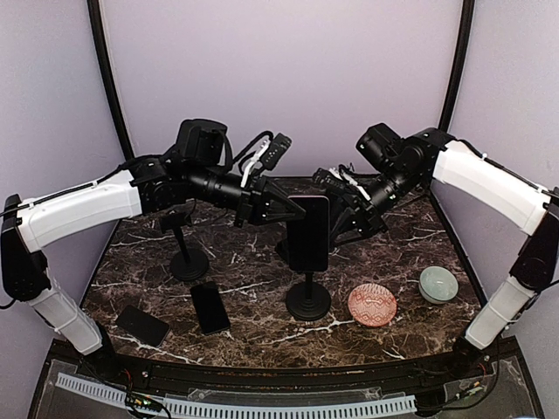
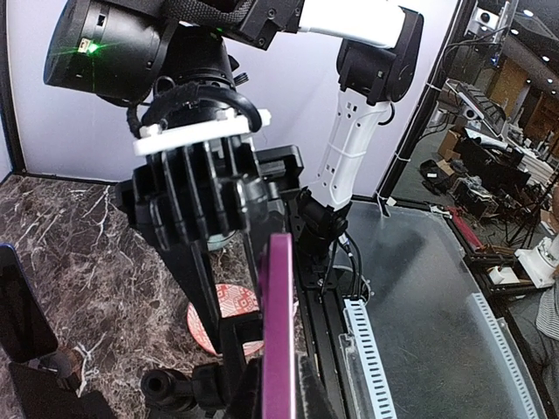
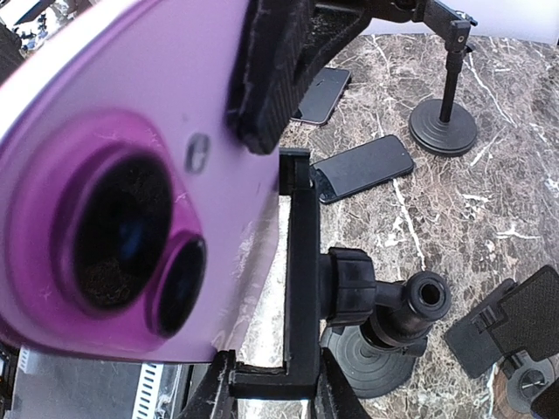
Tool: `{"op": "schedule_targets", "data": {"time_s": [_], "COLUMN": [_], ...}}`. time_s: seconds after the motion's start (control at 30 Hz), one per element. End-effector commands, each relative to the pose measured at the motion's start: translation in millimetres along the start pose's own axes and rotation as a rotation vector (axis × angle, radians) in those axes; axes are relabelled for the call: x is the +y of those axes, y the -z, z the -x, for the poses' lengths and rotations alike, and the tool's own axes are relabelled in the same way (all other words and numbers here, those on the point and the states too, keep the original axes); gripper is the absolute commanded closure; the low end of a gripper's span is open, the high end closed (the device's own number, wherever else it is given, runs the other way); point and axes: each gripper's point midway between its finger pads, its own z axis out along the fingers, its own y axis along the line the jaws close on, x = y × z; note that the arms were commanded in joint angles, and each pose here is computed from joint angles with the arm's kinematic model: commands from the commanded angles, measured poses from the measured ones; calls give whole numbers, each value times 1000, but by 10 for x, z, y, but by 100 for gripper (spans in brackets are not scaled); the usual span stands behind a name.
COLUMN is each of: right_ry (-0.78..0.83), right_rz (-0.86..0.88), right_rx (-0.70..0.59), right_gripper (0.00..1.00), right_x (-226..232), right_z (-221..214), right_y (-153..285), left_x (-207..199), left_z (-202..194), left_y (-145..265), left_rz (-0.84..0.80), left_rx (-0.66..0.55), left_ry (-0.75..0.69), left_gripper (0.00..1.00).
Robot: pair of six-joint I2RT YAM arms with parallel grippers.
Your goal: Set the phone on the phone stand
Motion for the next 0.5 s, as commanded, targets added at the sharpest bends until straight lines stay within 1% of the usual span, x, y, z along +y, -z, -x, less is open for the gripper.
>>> {"op": "schedule_targets", "data": {"time_s": [0.0, 0.17, 0.3, 0.33, 0.4, 0.47], "right_ry": [-73, -85, -87, -95, -147, -173], "right_rz": [-8, -13, -13, -27, -122, -180], "right_rx": [12, 21, 21, 28, 55, 73], "right_gripper": [100, 100, 100, 100, 100, 100], "right_x": [265, 275, 293, 265, 64, -34], "right_z": [-101, -141, -147, -161, -193, -192], "right_y": [227, 252, 278, 280, 290, 327], "left_x": [372, 395, 435, 440, 421, 424], "left_z": [-344, -412, -481, -494, -505, -469], "left_y": [225, 216, 211, 212, 230, 284], "left_rz": [225, 247, 283, 288, 287, 311], "left_rx": [116, 137, 178, 188, 219, 255], "left_ry": [92, 89, 86, 88, 95, 98], "left_gripper": [100, 100, 100, 100, 100, 100]}}
